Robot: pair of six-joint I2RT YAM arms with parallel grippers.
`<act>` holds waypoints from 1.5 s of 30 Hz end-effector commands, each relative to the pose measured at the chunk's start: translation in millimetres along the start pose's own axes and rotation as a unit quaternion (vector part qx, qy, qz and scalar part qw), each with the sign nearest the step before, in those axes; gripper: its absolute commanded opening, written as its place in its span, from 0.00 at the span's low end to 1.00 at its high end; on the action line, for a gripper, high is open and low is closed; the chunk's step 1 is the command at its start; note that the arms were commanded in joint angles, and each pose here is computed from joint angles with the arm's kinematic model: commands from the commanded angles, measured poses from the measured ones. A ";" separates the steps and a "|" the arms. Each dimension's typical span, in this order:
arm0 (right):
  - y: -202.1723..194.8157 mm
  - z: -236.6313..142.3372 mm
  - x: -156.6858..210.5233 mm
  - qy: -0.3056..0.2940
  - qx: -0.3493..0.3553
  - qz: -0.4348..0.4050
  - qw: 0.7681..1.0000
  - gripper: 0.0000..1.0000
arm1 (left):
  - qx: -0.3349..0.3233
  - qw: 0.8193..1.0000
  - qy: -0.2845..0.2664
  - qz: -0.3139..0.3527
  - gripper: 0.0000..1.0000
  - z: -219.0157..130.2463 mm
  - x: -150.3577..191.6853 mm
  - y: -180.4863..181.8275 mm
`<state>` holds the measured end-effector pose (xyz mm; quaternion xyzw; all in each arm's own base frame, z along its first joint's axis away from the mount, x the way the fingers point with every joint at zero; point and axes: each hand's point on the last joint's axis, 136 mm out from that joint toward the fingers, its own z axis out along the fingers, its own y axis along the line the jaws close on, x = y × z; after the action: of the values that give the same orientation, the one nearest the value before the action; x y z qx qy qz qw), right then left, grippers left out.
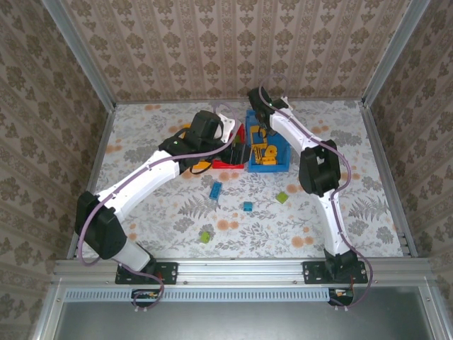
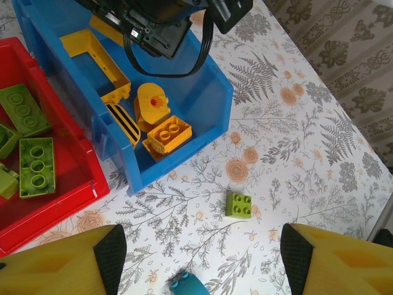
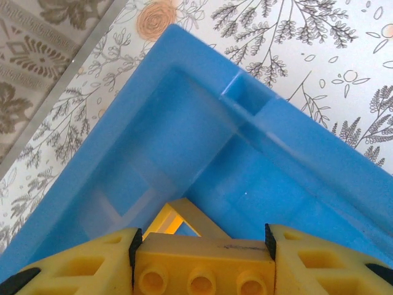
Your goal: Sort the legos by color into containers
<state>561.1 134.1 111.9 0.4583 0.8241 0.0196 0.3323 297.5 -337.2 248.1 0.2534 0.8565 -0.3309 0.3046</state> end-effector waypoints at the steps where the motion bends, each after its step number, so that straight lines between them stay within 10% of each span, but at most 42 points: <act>1: -12.9 7.3 -6.9 -0.020 0.036 0.044 0.998 0.51 | 0.015 1.000 -0.007 0.021 0.70 -9.2 -5.2 -9.9; 15: 14.3 -17.9 -9.1 -0.014 -0.003 0.071 0.997 0.72 | -0.010 1.000 0.006 0.011 0.71 -18.8 15.4 4.3; 30: 27.3 -156.0 -45.7 -0.092 -0.169 -0.071 0.979 0.72 | -0.112 0.981 0.153 -0.034 0.79 -12.3 132.2 70.1; 45: -109.0 -234.2 112.1 0.097 -0.435 -0.354 0.822 0.75 | -0.189 0.949 0.234 -0.090 0.77 32.9 174.2 118.7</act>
<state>330.7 190.8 180.5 0.0181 0.8886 0.2241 0.3998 254.5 -248.1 64.5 0.2044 0.9617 -0.1466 0.1086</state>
